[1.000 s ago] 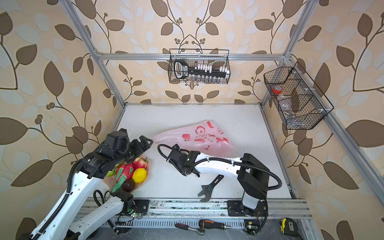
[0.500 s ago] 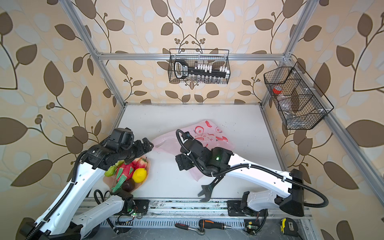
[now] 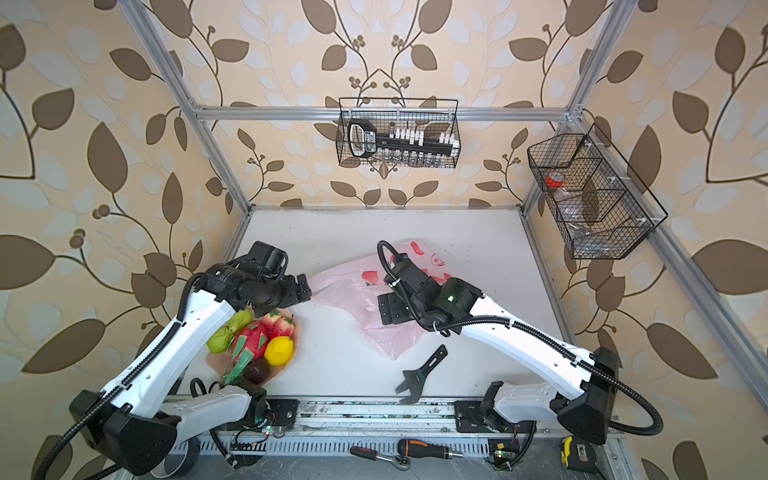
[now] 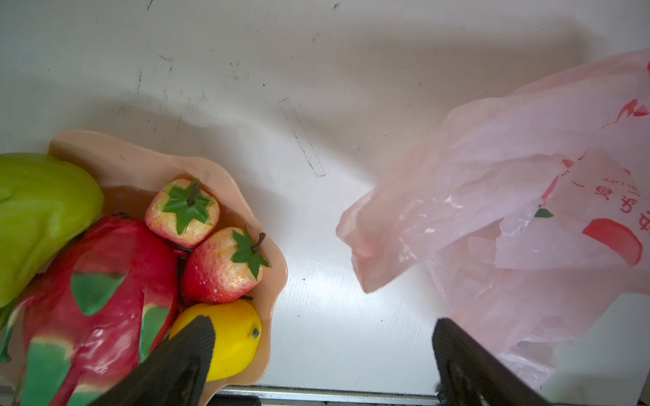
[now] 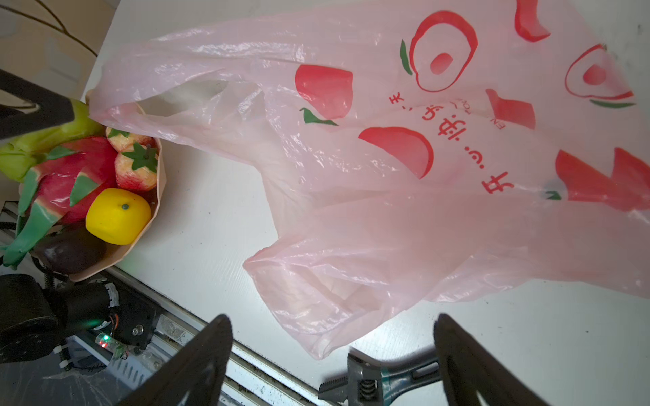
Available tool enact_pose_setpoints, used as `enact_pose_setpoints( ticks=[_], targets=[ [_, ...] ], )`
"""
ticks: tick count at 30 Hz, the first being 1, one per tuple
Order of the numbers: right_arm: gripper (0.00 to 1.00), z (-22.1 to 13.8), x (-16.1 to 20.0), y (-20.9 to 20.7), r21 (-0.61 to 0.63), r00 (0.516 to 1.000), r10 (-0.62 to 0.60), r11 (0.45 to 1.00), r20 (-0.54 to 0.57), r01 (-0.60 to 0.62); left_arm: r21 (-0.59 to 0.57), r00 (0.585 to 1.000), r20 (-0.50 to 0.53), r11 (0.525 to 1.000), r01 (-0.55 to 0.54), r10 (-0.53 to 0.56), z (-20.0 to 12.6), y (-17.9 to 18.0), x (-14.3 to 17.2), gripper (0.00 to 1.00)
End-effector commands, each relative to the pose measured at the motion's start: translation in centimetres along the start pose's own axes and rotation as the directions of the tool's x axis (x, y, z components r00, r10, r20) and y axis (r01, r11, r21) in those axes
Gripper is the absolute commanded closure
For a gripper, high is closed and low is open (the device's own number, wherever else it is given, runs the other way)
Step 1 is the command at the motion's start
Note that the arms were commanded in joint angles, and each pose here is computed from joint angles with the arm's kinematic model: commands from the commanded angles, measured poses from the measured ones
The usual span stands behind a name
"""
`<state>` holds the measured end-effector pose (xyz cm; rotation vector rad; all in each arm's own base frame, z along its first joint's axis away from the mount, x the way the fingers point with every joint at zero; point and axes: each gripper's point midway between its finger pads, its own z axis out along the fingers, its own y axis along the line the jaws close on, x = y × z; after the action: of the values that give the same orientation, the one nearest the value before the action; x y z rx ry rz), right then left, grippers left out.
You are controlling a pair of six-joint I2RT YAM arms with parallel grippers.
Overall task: Place the fruits into the plastic bag
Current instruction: Open the plastic bag at the center of the table.
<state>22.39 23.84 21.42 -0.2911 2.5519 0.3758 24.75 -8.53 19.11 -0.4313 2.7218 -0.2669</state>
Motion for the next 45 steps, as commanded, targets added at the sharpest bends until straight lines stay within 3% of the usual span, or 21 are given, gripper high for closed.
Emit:
enact_pose_setpoints(
  ticks=[1, 10, 18, 26, 33, 37, 40, 44, 45],
  targets=[
    [0.1, 0.3, 0.3, 0.2, -0.02, 1.0, -0.002, 1.0, -0.017, 0.001, -0.031, 0.998, 0.025, 0.998, -0.057, 0.058, -0.1, 0.1, -1.5, 0.01],
    [0.1, 3.0, -0.8, 1.5, 0.042, 0.964, -0.256, 0.965, -0.075, 0.259, -0.012, 0.998, -0.023, 0.998, -0.067, 0.067, 2.1, -0.4, -1.3, 0.01],
    [0.1, 6.6, -1.6, 4.9, 0.146, 0.921, -0.383, 0.909, -0.071, 0.389, 0.117, 1.0, -0.03, 0.993, 0.011, -0.008, 4.5, -1.4, -2.9, 0.02],
    [0.1, 8.8, -3.0, 4.7, 0.297, 0.92, -0.391, 0.877, -0.02, 0.379, 0.241, 0.996, -0.091, 0.97, 0.007, 0.015, 5.9, -3.9, -2.7, 0.1],
    [0.11, 12.6, -3.6, 3.4, 0.397, 0.917, -0.399, 0.84, -0.01, 0.37, 0.25, 0.996, -0.088, 0.968, 0.019, 0.003, 5.8, -3.8, -2.5, 0.2],
    [0.11, 14.0, -4.0, 3.3, 0.421, 0.921, -0.389, 0.835, -0.005, 0.355, 0.243, 0.995, -0.095, 0.969, 0.037, -0.014, 5.9, -3.6, -2.2, 0.23],
    [0.12, 14.3, -4.6, 2.1, 0.496, 0.919, -0.395, 0.8, 0.014, 0.337, 0.235, 0.995, -0.094, 0.971, 0.045, -0.024, 6.0, -3.3, -2.0, 0.23],
    [0.18, 13.8, -5.4, 0.4, 0.589, 0.911, -0.41, 0.749, 0.049, 0.305, 0.23, 0.994, -0.102, 0.972, 0.054, -0.032, 6.1, -3.2, -1.8, 0.25],
    [0.26, 13.4, -5.9, -0.5, 0.613, 0.909, -0.411, 0.737, 0.072, 0.285, 0.228, 0.994, -0.103, 0.972, 0.06, -0.037, 6.2, -3.1, -1.8, 0.25]
  ],
)
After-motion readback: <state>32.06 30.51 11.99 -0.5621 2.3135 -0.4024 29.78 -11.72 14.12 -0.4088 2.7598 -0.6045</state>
